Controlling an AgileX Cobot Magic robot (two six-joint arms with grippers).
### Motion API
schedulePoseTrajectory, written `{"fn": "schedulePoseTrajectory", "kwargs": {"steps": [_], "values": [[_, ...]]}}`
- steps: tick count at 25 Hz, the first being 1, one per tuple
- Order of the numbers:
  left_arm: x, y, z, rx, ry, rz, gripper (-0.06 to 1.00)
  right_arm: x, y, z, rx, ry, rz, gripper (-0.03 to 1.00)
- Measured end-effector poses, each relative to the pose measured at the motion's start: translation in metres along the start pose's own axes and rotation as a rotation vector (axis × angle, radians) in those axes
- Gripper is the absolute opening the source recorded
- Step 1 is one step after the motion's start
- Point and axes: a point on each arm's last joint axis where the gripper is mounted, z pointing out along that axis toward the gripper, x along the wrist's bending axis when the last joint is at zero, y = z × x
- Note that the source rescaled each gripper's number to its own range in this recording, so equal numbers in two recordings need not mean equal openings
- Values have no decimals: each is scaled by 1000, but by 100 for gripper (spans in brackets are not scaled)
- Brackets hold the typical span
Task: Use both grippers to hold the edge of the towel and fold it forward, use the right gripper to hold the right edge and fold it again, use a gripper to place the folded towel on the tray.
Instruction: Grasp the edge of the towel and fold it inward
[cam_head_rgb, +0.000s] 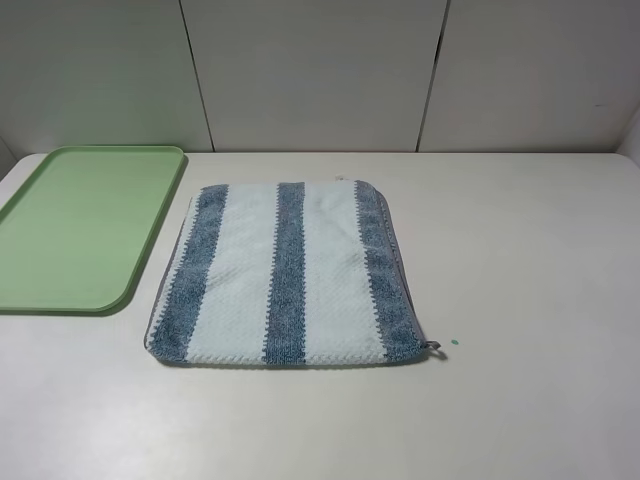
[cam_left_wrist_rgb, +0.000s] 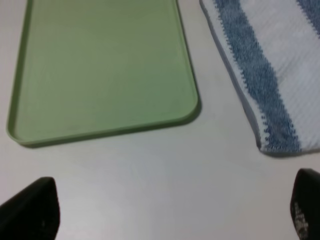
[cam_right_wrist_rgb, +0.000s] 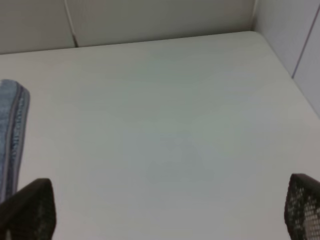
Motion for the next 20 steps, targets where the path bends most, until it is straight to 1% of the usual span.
{"fn": "schedulePoseTrajectory", "kwargs": {"steps": [2,4,10,14,17,18,19,20], "values": [[0,5,3,41,-3,33,91,2,0,0,3,26,-5,100],[0,12,5,72,-6,58,91,6,2,4,28,63,-7,100],[2,35,6,127,-15,102,91,14,10,24,168,144,-45,100],[1,47,8,149,-57,184,91,17,18,37,252,185,-83,100],[-1,56,14,196,-97,251,91,22,34,38,264,247,-133,100],[-1,58,16,210,-109,268,91,22,34,38,264,247,-133,100],[-2,61,19,224,-119,285,91,23,40,39,266,268,-152,100],[-2,61,19,224,-119,285,91,25,46,39,268,286,-171,100]]}}
